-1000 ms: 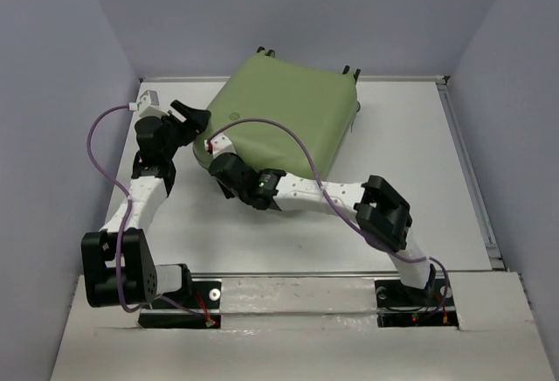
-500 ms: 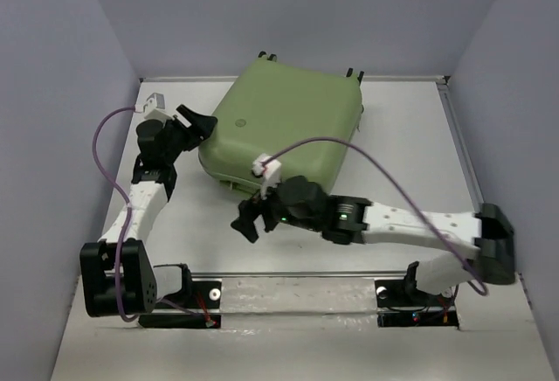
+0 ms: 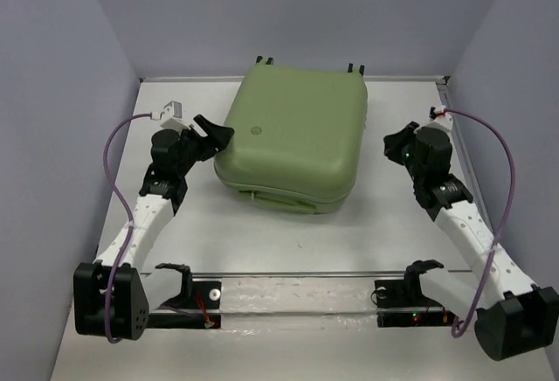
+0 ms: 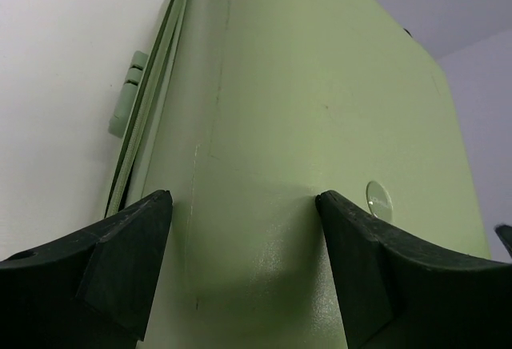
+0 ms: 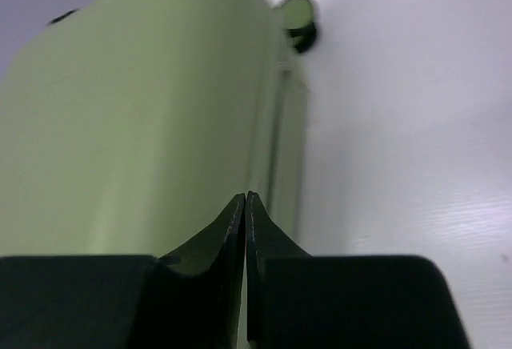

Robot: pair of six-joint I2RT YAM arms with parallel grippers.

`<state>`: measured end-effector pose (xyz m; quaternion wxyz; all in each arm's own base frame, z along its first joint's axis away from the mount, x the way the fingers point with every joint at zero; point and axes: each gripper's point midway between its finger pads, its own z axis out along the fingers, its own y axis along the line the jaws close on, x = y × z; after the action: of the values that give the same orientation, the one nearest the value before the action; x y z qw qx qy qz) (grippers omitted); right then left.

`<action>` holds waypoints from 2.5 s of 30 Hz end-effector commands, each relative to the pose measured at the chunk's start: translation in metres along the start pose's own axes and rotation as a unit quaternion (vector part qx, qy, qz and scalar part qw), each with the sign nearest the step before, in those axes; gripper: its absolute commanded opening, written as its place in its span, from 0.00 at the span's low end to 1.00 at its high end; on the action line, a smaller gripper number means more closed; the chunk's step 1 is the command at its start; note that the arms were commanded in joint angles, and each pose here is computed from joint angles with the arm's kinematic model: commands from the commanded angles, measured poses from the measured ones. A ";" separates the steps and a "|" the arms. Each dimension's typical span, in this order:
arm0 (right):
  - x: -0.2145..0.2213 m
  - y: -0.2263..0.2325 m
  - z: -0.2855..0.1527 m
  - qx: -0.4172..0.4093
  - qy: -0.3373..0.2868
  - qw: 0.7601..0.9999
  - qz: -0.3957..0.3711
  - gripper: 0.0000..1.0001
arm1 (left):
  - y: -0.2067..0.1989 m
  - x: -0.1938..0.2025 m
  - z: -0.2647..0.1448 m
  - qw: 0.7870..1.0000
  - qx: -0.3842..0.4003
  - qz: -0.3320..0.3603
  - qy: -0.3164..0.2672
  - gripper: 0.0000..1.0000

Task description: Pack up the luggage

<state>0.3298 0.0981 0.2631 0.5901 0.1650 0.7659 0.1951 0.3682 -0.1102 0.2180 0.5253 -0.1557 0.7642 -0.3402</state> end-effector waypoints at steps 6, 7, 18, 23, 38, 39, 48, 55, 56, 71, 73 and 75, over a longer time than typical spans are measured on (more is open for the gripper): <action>0.051 -0.043 0.079 -0.002 0.132 0.990 0.049 0.14 | 0.001 0.097 -0.036 0.992 -0.011 0.019 0.126 0.83; 0.050 -0.028 0.085 -0.042 0.141 0.988 0.048 0.21 | -0.004 0.107 -0.038 0.991 -0.010 0.024 0.130 0.83; 0.111 0.075 0.142 -0.348 0.371 0.860 0.041 0.46 | -0.087 0.183 -0.084 0.984 0.074 -0.004 0.160 0.84; 0.097 0.077 0.173 -0.313 0.368 0.875 0.030 0.66 | -0.130 0.153 -0.090 0.986 0.101 0.031 0.126 0.87; -0.053 0.077 0.167 -0.181 0.181 0.966 -0.025 0.95 | -0.157 -0.090 -0.078 0.988 0.015 0.126 -0.093 0.99; -0.057 0.078 0.162 -0.184 0.174 0.967 -0.035 0.96 | -0.146 -0.095 -0.071 0.988 0.006 0.121 -0.092 0.99; -0.065 0.097 0.061 -0.248 0.112 0.962 -0.037 0.98 | -0.005 -0.103 0.011 0.997 -0.066 0.003 -0.037 0.99; -0.026 0.121 -0.021 -0.316 0.095 0.942 -0.056 0.98 | 0.041 -0.100 0.078 0.995 -0.102 -0.021 0.009 0.99; -0.010 0.115 -0.024 -0.314 0.106 0.942 -0.056 0.98 | 0.057 -0.088 0.091 0.993 -0.113 -0.030 0.030 0.99; 0.061 0.120 -0.074 -0.362 0.166 0.914 -0.076 0.98 | 0.070 -0.072 0.162 0.988 -0.039 -0.146 0.030 0.99; 0.063 0.121 -0.074 -0.363 0.167 0.913 -0.079 0.98 | 0.066 -0.070 0.164 0.984 -0.025 -0.177 0.022 0.96; 0.066 0.121 -0.073 -0.362 0.171 0.913 -0.079 0.98 | 0.055 -0.079 0.166 0.984 0.003 -0.180 0.002 0.84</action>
<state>0.2457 0.2227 0.2727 0.4605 -0.1398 0.7612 0.4348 0.5515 -0.0578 0.1715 0.4388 -0.2996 0.7692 -0.3551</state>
